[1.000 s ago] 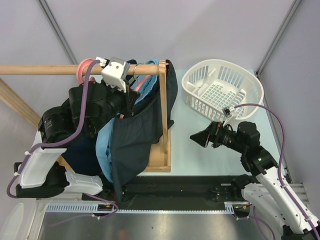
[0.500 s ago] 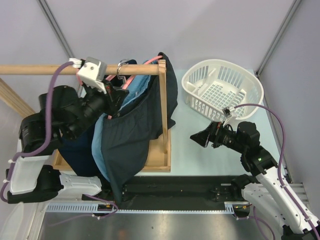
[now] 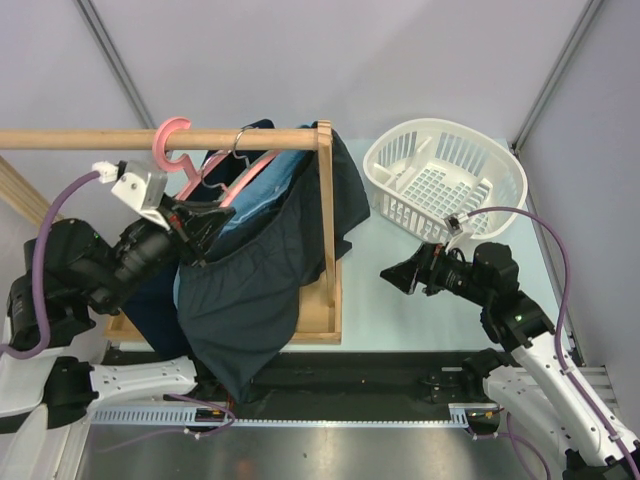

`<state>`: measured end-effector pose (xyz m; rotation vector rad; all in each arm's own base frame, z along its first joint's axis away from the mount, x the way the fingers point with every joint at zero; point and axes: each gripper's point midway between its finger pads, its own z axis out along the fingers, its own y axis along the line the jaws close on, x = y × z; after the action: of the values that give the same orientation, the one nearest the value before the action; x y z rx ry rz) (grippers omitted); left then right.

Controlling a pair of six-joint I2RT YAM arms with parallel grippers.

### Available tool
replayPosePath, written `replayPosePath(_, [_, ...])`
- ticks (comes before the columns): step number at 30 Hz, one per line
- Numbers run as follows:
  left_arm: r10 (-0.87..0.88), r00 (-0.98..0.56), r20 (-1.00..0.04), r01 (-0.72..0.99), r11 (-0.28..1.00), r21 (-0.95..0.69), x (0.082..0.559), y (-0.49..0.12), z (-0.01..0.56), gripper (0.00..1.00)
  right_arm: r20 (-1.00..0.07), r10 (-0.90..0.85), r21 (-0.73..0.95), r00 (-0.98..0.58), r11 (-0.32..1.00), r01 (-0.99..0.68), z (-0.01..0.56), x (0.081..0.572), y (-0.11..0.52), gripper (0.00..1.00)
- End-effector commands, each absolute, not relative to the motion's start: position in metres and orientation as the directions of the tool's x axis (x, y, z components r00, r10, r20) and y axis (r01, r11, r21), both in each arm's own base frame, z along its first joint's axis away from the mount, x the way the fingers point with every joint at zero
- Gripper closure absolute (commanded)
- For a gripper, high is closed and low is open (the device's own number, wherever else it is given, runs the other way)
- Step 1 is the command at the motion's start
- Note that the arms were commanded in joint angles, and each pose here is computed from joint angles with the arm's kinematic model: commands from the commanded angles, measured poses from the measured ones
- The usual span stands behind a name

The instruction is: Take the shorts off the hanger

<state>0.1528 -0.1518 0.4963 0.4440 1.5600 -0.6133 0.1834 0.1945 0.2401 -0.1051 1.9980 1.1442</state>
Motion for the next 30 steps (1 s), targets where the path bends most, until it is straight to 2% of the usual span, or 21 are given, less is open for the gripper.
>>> replayPosePath(1, [-0.197,0.013,-0.980,0.674,0.726,-0.137,0.140,-0.144,0.527,1.00,-0.708,0.295,0.664,-0.642,0.588,-0.462,0.247,0.188,0.196,0.00])
replayPosePath(10, [-0.169,-0.009,-0.986,0.728,0.674,-0.122,0.133,-0.160,0.496,1.00,-0.714,0.305,0.663,-0.630,0.584,-0.468,0.253,0.198,0.200,0.00])
replayPosePath(21, [-0.093,-0.137,-0.986,0.705,0.690,-0.163,0.148,-0.196,0.476,1.00,-0.753,0.407,0.644,-0.518,0.621,-0.448,0.326,0.237,0.187,0.01])
replayPosePath(25, [-0.093,-0.180,-0.979,0.675,0.713,-0.192,0.153,-0.199,0.470,1.00,-0.747,0.437,0.655,-0.501,0.613,-0.441,0.346,0.254,0.183,0.03])
replayPosePath(30, [-0.097,-0.210,-0.973,0.660,0.720,-0.215,0.157,-0.205,0.465,1.00,-0.751,0.461,0.658,-0.472,0.579,-0.481,0.371,0.271,0.187,0.11])
